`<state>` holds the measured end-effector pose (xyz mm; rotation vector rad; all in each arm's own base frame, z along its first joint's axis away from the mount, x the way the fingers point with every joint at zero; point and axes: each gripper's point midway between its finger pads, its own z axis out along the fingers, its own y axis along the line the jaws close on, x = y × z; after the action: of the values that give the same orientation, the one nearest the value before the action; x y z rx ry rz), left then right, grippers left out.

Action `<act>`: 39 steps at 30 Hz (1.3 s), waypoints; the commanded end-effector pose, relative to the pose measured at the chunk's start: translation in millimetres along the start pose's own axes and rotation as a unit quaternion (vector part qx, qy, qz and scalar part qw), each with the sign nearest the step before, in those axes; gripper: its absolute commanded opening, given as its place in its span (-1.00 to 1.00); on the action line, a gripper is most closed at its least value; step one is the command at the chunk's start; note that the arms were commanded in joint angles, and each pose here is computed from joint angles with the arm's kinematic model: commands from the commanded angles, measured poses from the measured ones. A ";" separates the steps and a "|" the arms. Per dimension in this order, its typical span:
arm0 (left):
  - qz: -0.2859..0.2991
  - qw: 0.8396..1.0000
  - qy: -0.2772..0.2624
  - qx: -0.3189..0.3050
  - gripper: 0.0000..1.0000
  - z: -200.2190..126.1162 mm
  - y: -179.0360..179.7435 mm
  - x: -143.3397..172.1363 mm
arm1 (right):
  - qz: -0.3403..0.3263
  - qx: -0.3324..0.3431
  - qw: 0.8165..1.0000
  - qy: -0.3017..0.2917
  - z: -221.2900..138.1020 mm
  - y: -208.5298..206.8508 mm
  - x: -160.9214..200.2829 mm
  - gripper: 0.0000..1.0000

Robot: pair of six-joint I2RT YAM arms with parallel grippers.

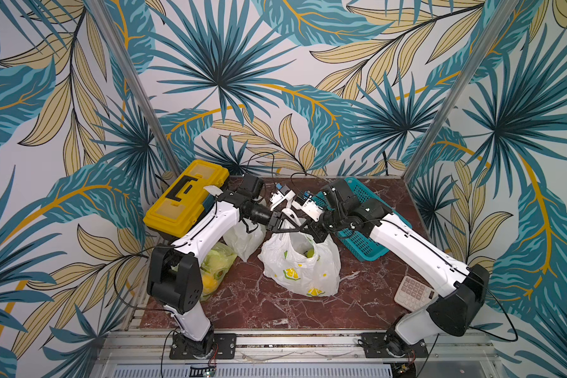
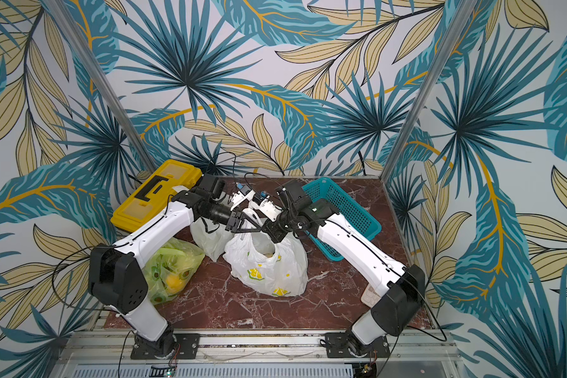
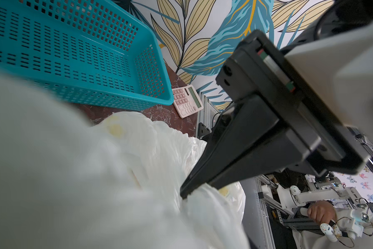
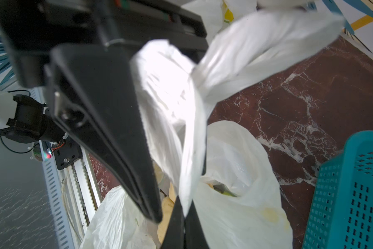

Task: Place the pears into plastic bags & tie knots
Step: Tie the plastic bag at the center of the board.

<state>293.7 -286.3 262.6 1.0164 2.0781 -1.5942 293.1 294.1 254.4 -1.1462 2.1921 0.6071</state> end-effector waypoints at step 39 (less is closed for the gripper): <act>0.017 0.992 0.019 -0.122 -0.76 12.0 23.6 -19.5 | 0.447 -0.034 0.860 -0.244 8.3 -65.2 -83.7 -0.09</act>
<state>319.9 -296.8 244.4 0.9793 2.2322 -1.2879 374.3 314.7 302.5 0.0191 2.1734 1.2182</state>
